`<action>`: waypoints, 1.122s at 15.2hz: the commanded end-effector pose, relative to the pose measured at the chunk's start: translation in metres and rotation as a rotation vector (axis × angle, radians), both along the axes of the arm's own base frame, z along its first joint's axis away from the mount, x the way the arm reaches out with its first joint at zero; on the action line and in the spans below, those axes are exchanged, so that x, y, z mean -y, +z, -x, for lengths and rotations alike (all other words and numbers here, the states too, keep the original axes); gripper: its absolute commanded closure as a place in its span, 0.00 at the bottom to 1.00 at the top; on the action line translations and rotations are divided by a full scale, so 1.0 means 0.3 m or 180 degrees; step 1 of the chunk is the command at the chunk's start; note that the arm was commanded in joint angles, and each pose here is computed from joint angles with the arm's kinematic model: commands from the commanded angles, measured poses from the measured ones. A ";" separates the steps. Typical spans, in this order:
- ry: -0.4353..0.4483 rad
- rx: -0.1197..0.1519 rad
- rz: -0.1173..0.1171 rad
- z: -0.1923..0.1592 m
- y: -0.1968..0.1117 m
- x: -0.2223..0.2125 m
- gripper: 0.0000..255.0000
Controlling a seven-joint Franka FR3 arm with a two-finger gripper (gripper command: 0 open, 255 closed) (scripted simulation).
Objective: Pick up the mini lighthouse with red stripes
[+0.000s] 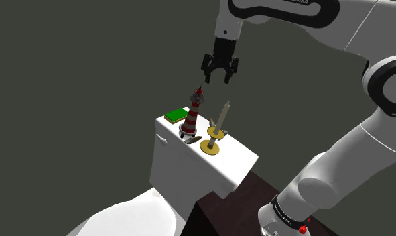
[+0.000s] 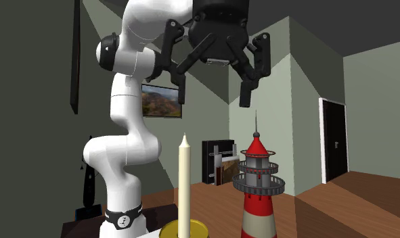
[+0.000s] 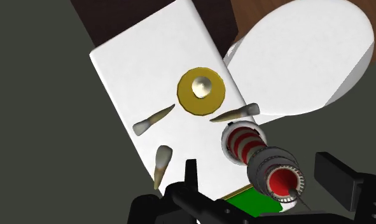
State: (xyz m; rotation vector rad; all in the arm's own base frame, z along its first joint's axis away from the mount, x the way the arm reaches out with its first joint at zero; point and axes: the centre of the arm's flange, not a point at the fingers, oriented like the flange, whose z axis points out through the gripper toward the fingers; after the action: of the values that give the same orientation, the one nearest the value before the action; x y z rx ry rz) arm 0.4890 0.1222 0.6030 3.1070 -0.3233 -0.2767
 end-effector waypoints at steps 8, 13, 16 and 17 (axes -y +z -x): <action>-0.0021 -0.0072 0.0023 -0.168 -0.050 -0.120 0.00; -0.0021 -0.0072 0.0023 -0.168 -0.112 -0.120 0.00; -0.0021 -0.0072 0.0023 -0.168 -0.115 -0.122 1.00; -0.0021 -0.0072 0.0023 -0.168 -0.115 -0.122 1.00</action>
State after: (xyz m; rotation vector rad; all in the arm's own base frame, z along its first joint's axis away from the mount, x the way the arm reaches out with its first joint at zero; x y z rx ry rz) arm 0.5394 0.1587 0.5689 3.0940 -0.3334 -0.3095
